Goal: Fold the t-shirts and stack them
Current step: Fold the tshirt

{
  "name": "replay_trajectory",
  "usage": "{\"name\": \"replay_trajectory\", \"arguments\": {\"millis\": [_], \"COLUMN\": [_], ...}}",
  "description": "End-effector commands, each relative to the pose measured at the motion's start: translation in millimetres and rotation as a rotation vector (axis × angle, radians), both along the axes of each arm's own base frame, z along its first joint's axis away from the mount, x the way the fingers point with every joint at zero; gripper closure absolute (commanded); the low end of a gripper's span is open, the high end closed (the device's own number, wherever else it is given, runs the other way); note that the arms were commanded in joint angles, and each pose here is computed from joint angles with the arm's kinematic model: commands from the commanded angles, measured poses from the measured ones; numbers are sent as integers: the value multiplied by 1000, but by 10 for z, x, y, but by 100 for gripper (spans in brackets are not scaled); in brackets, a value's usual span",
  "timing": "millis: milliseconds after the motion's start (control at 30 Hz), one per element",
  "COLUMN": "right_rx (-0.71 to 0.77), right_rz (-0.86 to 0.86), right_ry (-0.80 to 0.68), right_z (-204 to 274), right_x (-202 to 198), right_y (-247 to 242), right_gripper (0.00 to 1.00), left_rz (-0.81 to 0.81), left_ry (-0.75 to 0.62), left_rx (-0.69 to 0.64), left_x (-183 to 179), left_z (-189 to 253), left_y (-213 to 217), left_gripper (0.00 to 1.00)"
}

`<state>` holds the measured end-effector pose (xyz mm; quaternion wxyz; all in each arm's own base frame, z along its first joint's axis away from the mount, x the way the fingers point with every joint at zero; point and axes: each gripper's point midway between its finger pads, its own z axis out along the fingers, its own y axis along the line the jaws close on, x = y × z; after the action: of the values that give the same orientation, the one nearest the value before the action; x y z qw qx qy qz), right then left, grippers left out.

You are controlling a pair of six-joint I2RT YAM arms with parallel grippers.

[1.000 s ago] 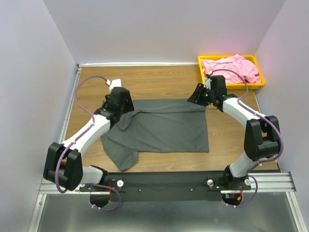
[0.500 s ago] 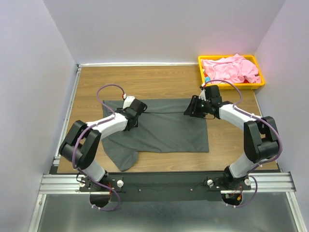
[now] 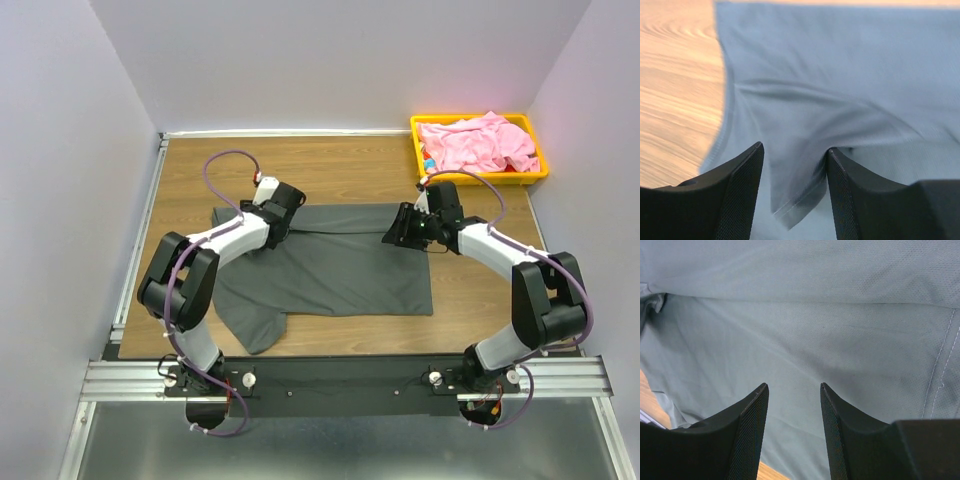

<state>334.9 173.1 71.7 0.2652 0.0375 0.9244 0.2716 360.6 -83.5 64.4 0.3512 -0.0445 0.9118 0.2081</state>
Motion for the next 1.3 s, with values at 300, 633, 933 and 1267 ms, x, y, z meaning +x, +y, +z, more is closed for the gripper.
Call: {"name": "replay_trajectory", "arguments": {"millis": [300,633,933,1267], "right_rx": [19,-22,-47,22], "right_rz": [21,179,302,426], "right_ry": [-20,-119,-280,-312], "right_z": [90,305,386,128], "right_x": [-41,87,291,357], "right_y": [52,800,1896,2844], "right_gripper": [47,54,58,63], "left_rz": [50,1,-50,-38], "left_ry": [-71,-68,-57,-56], "left_rx": [42,-66,-296,-443], "left_x": [536,681,619,634], "left_z": [160,71,30,-40], "left_y": [320,222,138,193], "left_gripper": [41,39,37,37]}}
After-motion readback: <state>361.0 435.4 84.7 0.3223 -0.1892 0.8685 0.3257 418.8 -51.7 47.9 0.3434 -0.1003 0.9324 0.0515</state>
